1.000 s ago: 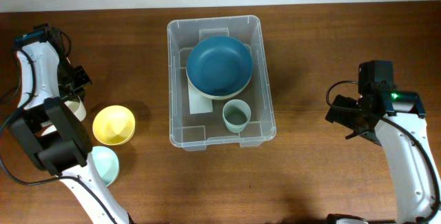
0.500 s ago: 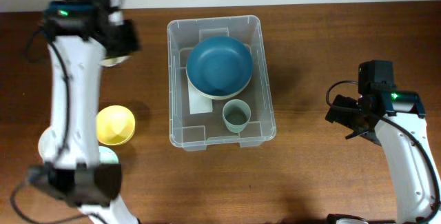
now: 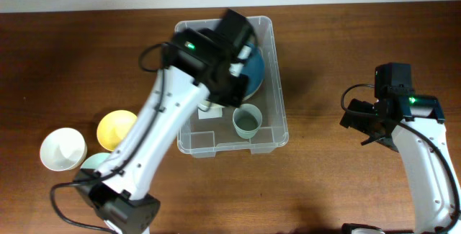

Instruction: Pack container

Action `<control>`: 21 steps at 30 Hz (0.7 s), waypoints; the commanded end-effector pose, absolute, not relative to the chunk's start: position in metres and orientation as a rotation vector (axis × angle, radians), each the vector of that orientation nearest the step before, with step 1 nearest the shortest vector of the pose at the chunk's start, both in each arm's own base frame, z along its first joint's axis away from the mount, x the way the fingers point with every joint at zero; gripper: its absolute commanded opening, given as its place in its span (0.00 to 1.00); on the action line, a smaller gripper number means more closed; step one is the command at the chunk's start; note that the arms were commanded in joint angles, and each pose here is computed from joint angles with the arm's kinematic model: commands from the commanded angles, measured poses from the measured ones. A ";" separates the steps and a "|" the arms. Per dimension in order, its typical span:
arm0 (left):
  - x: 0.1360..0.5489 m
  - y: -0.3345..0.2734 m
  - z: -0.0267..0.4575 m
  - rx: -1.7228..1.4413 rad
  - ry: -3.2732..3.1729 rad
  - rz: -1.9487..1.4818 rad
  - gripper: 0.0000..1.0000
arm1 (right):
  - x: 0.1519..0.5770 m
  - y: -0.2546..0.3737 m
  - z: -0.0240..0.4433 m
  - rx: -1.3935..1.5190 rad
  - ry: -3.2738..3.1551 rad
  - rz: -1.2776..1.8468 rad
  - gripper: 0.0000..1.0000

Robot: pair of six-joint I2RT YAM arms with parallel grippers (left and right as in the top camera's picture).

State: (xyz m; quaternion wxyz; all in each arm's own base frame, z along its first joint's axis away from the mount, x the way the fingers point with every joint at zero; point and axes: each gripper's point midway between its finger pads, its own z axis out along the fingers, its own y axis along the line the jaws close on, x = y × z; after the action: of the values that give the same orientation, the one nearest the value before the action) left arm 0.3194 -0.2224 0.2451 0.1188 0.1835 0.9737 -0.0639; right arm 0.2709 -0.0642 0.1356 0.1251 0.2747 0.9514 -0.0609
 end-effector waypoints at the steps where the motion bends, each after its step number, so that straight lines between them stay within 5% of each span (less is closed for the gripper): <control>1: 0.297 -0.268 0.237 0.696 2.811 -0.276 0.00 | 0.269 -0.064 0.137 0.795 2.771 -0.175 0.99; 16: 0.281 -0.295 0.188 0.815 2.925 -0.262 0.03 | 0.268 -0.064 0.137 0.795 2.774 -0.177 0.99; 17: 0.282 -0.296 0.185 0.816 2.932 -0.257 0.13 | 0.268 -0.064 0.137 0.795 2.774 -0.177 0.99; 18: 0.283 -0.297 0.181 0.818 2.939 -0.250 0.70 | 0.268 -0.064 0.137 0.795 2.773 -0.176 0.99; 19: 0.284 -0.297 0.179 0.819 2.940 -0.249 0.84 | 0.269 -0.064 0.137 0.795 2.772 -0.176 0.99; 21: 0.285 -0.296 0.178 0.812 2.942 -0.240 0.87 | 0.269 -0.064 0.137 0.795 2.772 -0.176 0.99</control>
State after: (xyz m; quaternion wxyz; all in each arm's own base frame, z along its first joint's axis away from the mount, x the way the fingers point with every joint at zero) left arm 0.2842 -0.2954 0.1828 0.0463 0.2680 0.9592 -0.0767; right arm 0.2701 -0.0642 0.1354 0.1234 0.2748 0.9516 -0.0613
